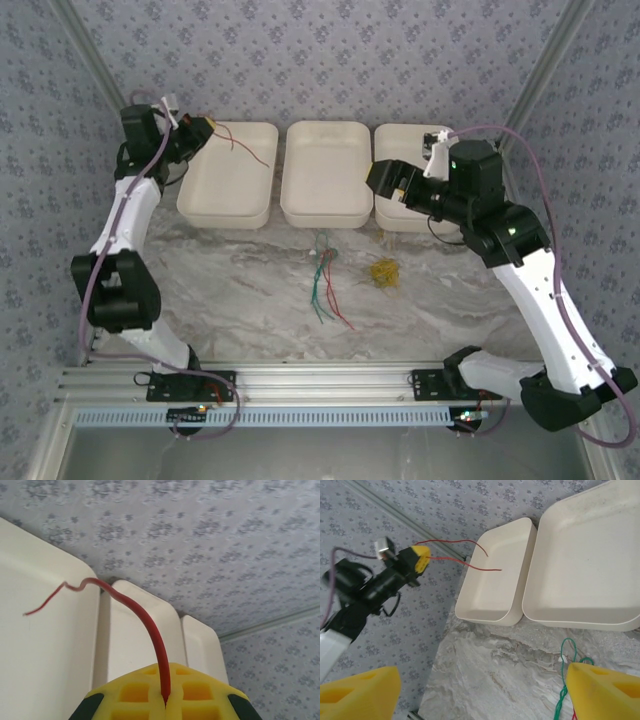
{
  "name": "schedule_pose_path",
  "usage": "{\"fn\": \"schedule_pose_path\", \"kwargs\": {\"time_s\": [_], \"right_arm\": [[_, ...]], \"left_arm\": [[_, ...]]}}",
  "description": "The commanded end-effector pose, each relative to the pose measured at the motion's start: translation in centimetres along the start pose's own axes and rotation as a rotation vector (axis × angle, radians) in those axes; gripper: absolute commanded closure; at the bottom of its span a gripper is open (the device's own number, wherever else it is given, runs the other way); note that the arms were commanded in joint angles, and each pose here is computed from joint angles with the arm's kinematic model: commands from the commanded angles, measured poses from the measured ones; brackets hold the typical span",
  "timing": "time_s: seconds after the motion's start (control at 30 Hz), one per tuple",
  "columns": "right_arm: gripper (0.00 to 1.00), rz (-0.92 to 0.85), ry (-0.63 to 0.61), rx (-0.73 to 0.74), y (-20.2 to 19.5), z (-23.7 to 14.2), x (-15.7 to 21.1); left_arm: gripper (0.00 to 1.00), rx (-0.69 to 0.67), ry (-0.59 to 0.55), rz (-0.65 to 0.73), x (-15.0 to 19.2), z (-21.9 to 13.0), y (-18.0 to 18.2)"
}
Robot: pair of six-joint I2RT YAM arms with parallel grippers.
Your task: Untangle the cables
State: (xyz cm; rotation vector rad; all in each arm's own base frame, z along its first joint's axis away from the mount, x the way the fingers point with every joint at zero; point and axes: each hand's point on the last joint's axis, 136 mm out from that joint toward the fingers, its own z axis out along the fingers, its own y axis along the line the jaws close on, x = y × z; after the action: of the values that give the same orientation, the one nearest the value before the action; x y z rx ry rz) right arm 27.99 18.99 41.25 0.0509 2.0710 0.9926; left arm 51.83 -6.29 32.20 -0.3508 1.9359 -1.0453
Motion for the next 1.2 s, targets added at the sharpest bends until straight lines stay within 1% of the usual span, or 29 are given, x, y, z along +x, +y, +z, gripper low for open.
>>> {"fn": "schedule_pose_path", "kwargs": {"time_s": [0.0, 0.1, 0.23, 0.3, 0.37, 0.4, 0.47, 0.5, 0.57, 0.63, 0.73, 0.83, 0.9, 0.93, 1.0, 1.1, 1.13, 1.17], "right_arm": [[0.12, -0.007, -0.032, -0.016, 0.5, -0.8, -0.2], [0.12, -0.008, -0.023, -0.014, 0.3, -0.6, 0.1], [0.12, -0.003, -0.002, -0.021, 0.0, 0.1, 0.7], [0.12, -0.002, 0.005, -0.014, -0.4, 0.4, 1.0], [0.12, 0.002, 0.014, -0.009, -0.8, 0.9, 1.4], [0.12, 0.002, 0.020, -0.009, -0.9, 1.0, 1.6], [0.12, 0.007, 0.032, -0.010, -1.0, 1.4, 2.0], [0.12, 0.008, 0.040, -0.008, -1.1, 1.6, 2.2], [0.12, 0.007, 0.048, -0.010, -1.0, 1.7, 2.5], [0.12, 0.002, 0.050, -0.009, -0.8, 1.8, 2.7], [0.12, -0.005, 0.052, -0.013, -0.4, 1.8, 3.0], [0.12, -0.012, 0.052, -0.013, -0.2, 1.7, 3.2], [0.12, -0.015, 0.052, -0.014, -0.1, 1.8, 3.3], [0.12, -0.017, 0.052, -0.013, -0.1, 1.8, 3.4], [0.12, -0.021, 0.053, -0.005, -0.1, 1.8, 3.6], [0.13, -0.028, 0.068, 0.043, -1.1, 2.2, 4.3], [0.14, -0.029, 0.077, 0.068, -1.7, 2.5, 4.8], [0.14, -0.036, 0.090, 0.101, -2.4, 2.8, 5.4]], "left_arm": [[1.00, 0.038, 0.020, 0.045, -1.1, 1.4, 0.3], [1.00, 0.000, 0.056, 0.033, -0.6, 3.3, 3.2], [1.00, -0.051, 0.107, -0.007, 1.4, 5.2, 7.1], [1.00, -0.071, 0.121, -0.026, 2.6, 5.5, 8.5], [0.99, -0.115, 0.123, -0.040, 3.9, 5.0, 9.8], [0.93, -0.143, 0.119, -0.047, 4.5, 4.6, 10.4], [0.75, -0.217, 0.122, -0.070, 5.7, 3.5, 11.7], [0.71, -0.237, 0.131, -0.082, 6.3, 3.1, 12.1], [0.58, -0.287, 0.171, -0.110, 7.7, 2.5, 12.9], [0.48, -0.353, 0.205, -0.129, 8.8, 1.7, 13.8], [0.34, -0.422, 0.227, -0.124, 9.6, 0.4, 14.1], [0.26, -0.450, 0.223, -0.090, 9.3, -0.5, 12.9], [0.24, -0.500, 0.225, -0.060, 8.9, -1.2, 12.2], [0.15, -0.533, 0.228, -0.049, 8.8, -1.6, 12.1], [0.10, -0.548, 0.227, -0.032, 8.5, -1.9, 11.4], [0.09, -0.581, 0.212, 0.015, 7.9, -2.2, 10.5], [0.10, -0.580, 0.205, 0.028, 7.7, -2.2, 10.2], [0.15, -0.579, 0.193, 0.039, 7.4, -2.3, 9.8]]}}
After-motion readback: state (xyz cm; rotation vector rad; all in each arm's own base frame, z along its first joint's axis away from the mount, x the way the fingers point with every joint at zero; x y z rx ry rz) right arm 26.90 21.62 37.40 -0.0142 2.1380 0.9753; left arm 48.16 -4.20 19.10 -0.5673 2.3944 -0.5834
